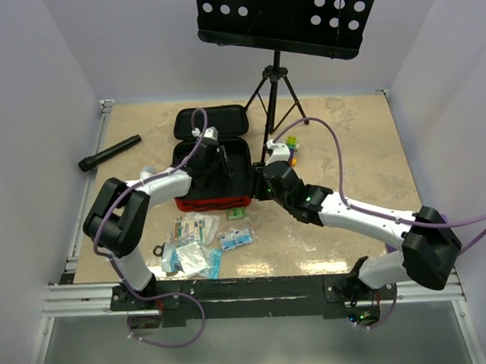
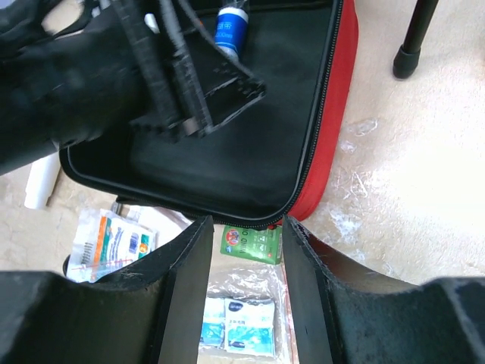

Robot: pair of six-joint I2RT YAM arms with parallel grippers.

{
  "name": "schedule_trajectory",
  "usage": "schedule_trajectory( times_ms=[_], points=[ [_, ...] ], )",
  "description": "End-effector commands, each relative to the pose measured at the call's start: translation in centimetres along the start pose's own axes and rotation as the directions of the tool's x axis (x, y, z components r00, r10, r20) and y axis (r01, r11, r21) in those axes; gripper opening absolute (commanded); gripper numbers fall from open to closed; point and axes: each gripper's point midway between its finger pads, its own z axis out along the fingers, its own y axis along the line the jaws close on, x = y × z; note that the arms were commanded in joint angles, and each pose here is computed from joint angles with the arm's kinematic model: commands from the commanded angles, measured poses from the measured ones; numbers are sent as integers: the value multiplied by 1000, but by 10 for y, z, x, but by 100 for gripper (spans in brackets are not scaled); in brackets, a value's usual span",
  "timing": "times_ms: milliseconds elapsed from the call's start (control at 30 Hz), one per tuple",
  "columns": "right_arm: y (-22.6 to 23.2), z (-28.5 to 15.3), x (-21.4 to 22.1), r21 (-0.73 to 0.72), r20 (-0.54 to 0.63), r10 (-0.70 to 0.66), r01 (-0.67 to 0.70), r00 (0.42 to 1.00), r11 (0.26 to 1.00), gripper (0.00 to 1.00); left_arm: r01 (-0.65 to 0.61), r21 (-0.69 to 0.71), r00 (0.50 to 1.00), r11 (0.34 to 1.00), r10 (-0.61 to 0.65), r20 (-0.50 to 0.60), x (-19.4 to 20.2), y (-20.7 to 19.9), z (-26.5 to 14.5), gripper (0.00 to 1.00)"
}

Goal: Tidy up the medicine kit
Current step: Adjust the pill bottle in the medicine box.

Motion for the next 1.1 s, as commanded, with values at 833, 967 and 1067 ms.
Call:
schedule_trajectory(
  times_ms=[833, 967, 1067],
  points=[
    [17, -34, -4, -156, 36, -54, 59, 998, 986, 59, -17, 80, 958, 997, -7, 287, -108, -31, -94, 66],
    [42, -40, 35, -212, -26, -136, 127, 990, 969, 58, 33, 26, 935, 999, -40, 353, -113, -14, -142, 68],
    [76, -46, 68, -262, -62, -205, 182, 977, 948, 58, 102, -53, 915, 993, -73, 398, -100, 19, -172, 70]
  ],
)
